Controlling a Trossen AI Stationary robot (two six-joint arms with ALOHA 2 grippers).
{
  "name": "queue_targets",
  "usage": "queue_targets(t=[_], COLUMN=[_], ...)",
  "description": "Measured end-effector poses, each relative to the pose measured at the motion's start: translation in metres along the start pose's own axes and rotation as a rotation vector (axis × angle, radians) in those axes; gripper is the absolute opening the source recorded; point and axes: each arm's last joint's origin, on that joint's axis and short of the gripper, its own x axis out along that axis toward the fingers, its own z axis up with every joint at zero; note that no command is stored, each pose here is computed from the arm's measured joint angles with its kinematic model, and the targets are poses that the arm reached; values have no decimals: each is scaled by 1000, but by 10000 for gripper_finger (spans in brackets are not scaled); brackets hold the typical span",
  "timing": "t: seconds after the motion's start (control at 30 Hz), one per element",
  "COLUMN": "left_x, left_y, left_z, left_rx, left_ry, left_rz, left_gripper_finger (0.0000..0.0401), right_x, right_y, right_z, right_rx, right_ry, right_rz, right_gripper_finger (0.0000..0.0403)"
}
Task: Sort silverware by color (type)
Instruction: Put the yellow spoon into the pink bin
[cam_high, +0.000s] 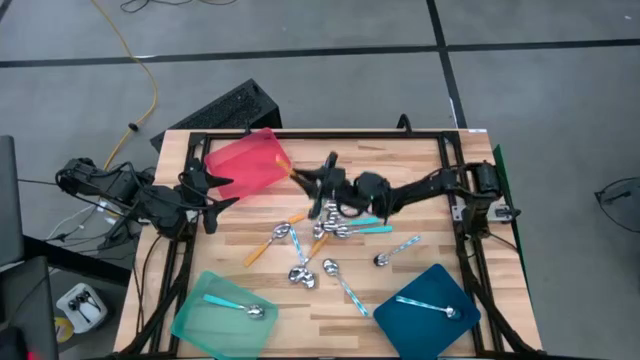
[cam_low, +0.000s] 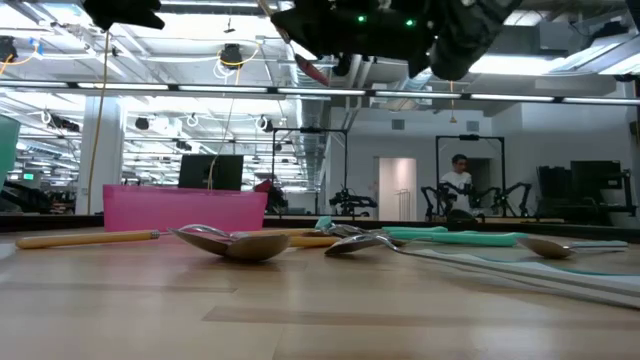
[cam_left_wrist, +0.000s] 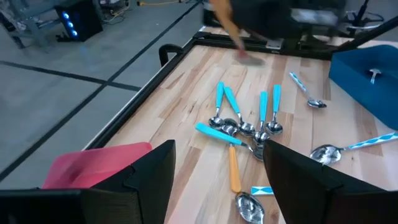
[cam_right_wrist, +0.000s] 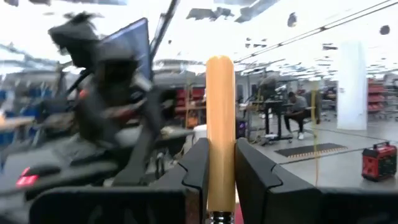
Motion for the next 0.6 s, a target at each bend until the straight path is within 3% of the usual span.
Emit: queue_targets(t=[0.13,0.37,0.6], left_x=[0,0,0], left_y=[0,0,0], left_z=[0,0,0], left_rx=[24,49,52], left_ry=[-1,0,6], left_rz=[0,0,-7], left_gripper_finger=[226,226,226], right_x=[22,70,112], right_y=[-17,-32,-49], right_z=[6,-8,-18], right_rx=[-7,24,16], right_ry=[-12,-14,80], right_rz=[-18,8,16], right_gripper_finger=[78,78,78])
